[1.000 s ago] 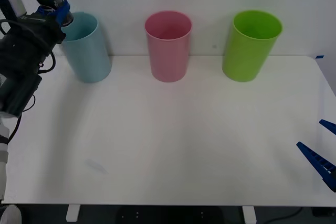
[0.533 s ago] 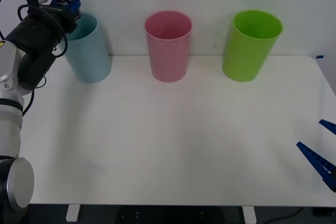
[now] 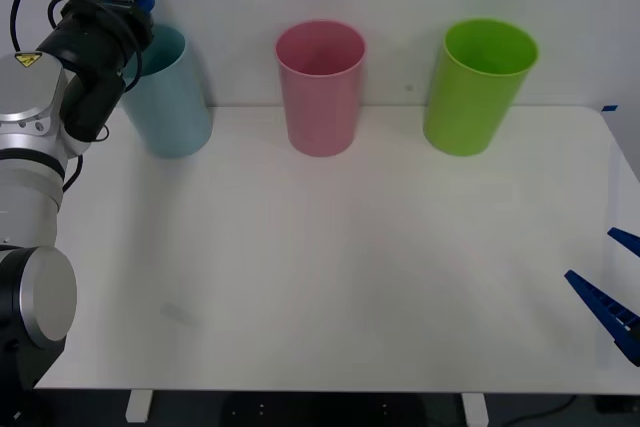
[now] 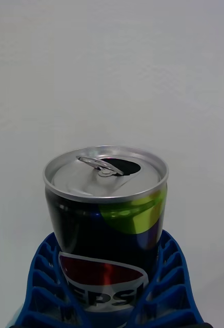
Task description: Grasp the object on the table and drop it into the matching bin: aluminum can to the light blue bin, PET bottle to the pink bin.
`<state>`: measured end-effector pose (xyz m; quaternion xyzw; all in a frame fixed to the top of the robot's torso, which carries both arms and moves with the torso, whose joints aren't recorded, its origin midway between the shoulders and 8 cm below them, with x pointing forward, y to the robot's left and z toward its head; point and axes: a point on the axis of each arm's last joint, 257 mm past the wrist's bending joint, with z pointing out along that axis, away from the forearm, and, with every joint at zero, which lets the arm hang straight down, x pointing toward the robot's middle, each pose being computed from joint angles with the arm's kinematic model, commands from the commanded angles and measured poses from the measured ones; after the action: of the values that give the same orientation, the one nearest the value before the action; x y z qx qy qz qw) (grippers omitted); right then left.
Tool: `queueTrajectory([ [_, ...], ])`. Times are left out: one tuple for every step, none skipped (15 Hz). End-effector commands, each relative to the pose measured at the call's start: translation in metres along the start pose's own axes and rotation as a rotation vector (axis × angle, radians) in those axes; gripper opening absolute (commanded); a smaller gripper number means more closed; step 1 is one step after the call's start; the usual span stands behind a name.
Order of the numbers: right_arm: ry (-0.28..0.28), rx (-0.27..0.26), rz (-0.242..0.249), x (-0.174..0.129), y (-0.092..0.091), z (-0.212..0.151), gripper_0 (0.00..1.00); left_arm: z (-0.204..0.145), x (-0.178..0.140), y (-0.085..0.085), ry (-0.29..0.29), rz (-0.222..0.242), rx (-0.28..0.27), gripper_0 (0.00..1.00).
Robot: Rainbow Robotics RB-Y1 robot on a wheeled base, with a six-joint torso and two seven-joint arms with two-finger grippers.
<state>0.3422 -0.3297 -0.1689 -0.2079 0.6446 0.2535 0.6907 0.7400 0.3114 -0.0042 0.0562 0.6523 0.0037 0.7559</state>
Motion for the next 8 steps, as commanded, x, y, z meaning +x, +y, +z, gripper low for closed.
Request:
queueTrajectory([
  [0.000,0.000,0.000,0.0000,0.0000,0.0000,1.00,-0.0001,0.0008,-0.0013,0.000,0.005,0.002,0.00],
  [0.000,0.000,0.000,0.0000,0.0000,0.0000,1.00,0.0001,0.0008,-0.0029,0.000,0.007,0.006,0.00],
  [0.000,0.000,0.000,0.0000,0.0000,0.0000,1.00,0.0002,0.0008,-0.0030,0.001,0.010,0.006,0.00],
  [0.000,0.000,0.000,0.0000,0.0000,0.0000,1.00,0.0002,0.0007,-0.0030,0.000,0.008,0.006,0.00],
  [0.000,0.000,0.000,0.0000,0.0000,0.0000,1.00,0.0002,0.0005,-0.0034,-0.001,0.007,0.007,0.00],
  [0.000,0.000,0.000,0.0000,0.0000,0.0000,1.00,0.0003,0.0003,-0.0042,-0.001,0.004,0.008,0.07],
  [0.000,0.000,0.000,0.0000,0.0000,0.0000,1.00,0.0004,0.0001,-0.0048,-0.002,0.003,0.009,0.64],
  [0.000,0.000,0.000,0.0000,0.0000,0.0000,1.00,0.0006,-0.0003,-0.0050,-0.004,-0.003,0.007,1.00],
])
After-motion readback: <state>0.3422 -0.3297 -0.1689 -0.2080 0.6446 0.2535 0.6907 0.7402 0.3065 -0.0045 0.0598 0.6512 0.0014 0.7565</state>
